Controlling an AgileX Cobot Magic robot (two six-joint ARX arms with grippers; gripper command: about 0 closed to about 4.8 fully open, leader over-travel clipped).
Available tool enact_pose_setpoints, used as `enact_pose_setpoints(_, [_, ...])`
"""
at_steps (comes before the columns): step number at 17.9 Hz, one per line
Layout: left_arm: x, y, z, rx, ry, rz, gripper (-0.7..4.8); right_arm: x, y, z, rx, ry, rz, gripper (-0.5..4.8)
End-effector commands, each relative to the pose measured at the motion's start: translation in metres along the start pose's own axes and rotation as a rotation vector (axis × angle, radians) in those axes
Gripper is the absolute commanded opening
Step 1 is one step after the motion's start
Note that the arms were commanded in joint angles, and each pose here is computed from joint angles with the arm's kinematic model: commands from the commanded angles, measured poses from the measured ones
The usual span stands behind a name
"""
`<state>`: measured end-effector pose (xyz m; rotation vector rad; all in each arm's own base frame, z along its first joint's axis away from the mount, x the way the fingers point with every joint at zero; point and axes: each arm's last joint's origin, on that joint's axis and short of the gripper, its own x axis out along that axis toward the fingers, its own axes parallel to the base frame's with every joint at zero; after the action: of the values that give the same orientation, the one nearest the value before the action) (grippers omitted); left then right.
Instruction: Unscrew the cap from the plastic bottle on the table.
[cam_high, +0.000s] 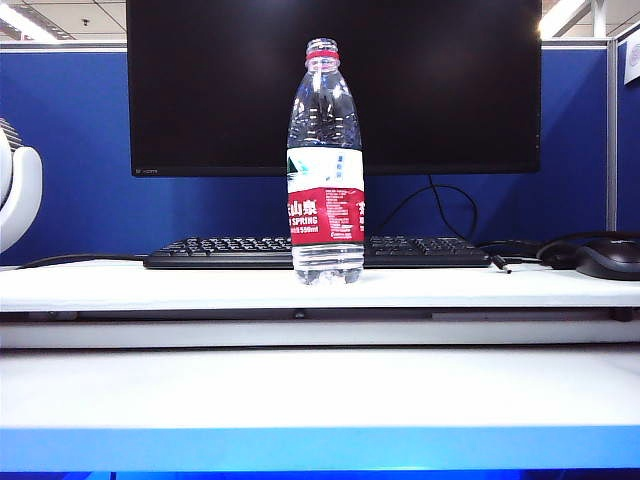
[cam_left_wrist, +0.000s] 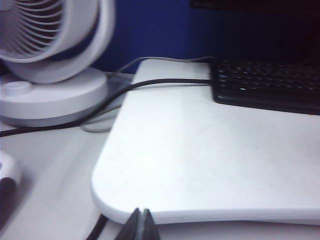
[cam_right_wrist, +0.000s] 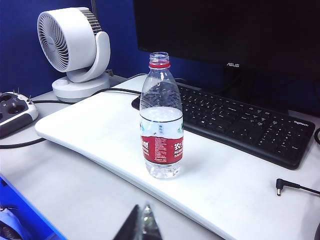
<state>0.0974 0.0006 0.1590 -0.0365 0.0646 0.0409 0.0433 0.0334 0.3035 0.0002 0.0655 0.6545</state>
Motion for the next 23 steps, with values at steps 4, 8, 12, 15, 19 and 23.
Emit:
enact_pose_setpoints(4, [-0.0002,-0.0009,0.0026,0.001,-0.026,-0.024,-0.03,-0.0011,0.0001,0.003,-0.003,-0.019,0.001,-0.01])
enact_pose_setpoints(8, [-0.0003,-0.0019,0.0026,0.008,-0.025,-0.055,-0.03,-0.0011,0.0001,0.003,-0.003,-0.019,0.001,-0.01])
enact_pose_setpoints(12, [-0.0003,-0.0019,0.0026,0.014,-0.025,-0.057,-0.03,-0.0011,0.0001,0.003,-0.003,-0.019,0.001,-0.01])
enact_pose_setpoints(15, [-0.0003,-0.0024,0.0027,0.054,-0.027,-0.074,-0.03,-0.0011,0.0001,0.003,-0.003,-0.019,0.001,-0.01])
enact_pose_setpoints(19, [-0.0003,-0.0024,0.0025,0.053,-0.025,-0.073,-0.03,-0.0011,0.0001,0.003,-0.003,-0.019,0.001,-0.01])
enact_pose_setpoints(23, [-0.0003,-0.0023,0.0022,0.053,-0.023,-0.073,-0.03,-0.0011,0.0001,0.003,-0.003,-0.019,0.001,-0.01])
